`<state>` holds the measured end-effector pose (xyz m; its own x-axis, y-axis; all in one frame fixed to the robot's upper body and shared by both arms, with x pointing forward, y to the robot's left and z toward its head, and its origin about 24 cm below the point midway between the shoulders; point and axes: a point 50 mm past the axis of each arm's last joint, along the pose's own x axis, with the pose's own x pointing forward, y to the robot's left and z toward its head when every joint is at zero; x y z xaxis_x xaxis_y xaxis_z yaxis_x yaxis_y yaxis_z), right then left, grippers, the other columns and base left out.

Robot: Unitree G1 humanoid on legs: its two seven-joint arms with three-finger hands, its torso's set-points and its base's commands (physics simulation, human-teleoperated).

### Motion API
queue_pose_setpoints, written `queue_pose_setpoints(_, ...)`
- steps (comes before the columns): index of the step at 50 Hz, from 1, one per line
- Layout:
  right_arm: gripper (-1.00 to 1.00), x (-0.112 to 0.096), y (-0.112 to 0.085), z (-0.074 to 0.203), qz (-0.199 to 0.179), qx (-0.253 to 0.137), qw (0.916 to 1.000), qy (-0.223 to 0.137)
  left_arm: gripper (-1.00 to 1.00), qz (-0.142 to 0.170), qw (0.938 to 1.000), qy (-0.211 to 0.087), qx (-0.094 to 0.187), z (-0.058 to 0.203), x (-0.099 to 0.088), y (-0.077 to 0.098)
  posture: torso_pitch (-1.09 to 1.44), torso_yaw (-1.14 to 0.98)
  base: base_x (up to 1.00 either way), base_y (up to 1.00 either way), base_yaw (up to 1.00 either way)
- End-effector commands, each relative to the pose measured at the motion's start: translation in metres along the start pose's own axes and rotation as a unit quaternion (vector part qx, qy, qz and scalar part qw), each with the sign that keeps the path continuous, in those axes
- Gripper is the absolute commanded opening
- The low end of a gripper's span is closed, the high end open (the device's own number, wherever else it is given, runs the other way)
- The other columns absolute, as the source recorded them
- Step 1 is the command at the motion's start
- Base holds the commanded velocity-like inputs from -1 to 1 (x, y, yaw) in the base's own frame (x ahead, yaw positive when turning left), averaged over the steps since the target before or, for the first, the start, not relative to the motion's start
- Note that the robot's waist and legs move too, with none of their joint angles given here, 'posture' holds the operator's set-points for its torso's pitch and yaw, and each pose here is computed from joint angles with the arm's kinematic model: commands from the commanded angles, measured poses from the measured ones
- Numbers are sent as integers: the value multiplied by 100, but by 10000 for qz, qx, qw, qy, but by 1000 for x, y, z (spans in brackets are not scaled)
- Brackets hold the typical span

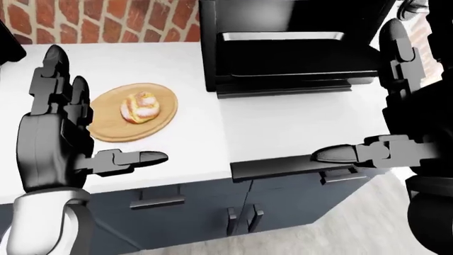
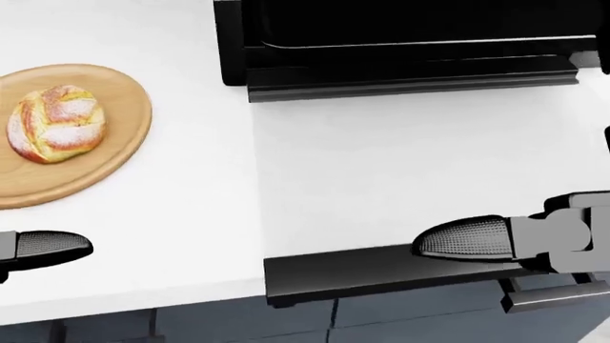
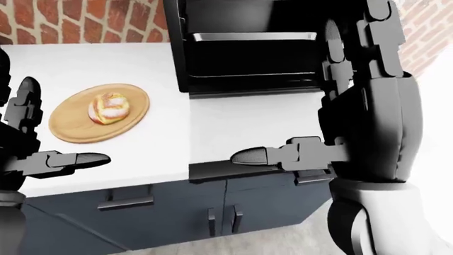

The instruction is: Place the scone on the tray of the toaster oven.

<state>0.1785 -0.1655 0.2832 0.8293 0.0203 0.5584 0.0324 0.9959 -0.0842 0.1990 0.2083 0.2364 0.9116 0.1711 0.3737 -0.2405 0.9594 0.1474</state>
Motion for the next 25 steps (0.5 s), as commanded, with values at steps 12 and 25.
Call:
queue_pose_setpoints(12, 100, 2, -1, 6, -61, -46, 9995, -290, 100, 11, 9995, -316, 57, 9, -1, 0, 0, 0, 26, 0, 0)
queue_pose_setpoints(25, 100, 4, -2, 16, -60, 8, 9990, -436, 100, 11, 9993, -363, 75, 13, 2, 1, 0, 0, 16, 0, 0)
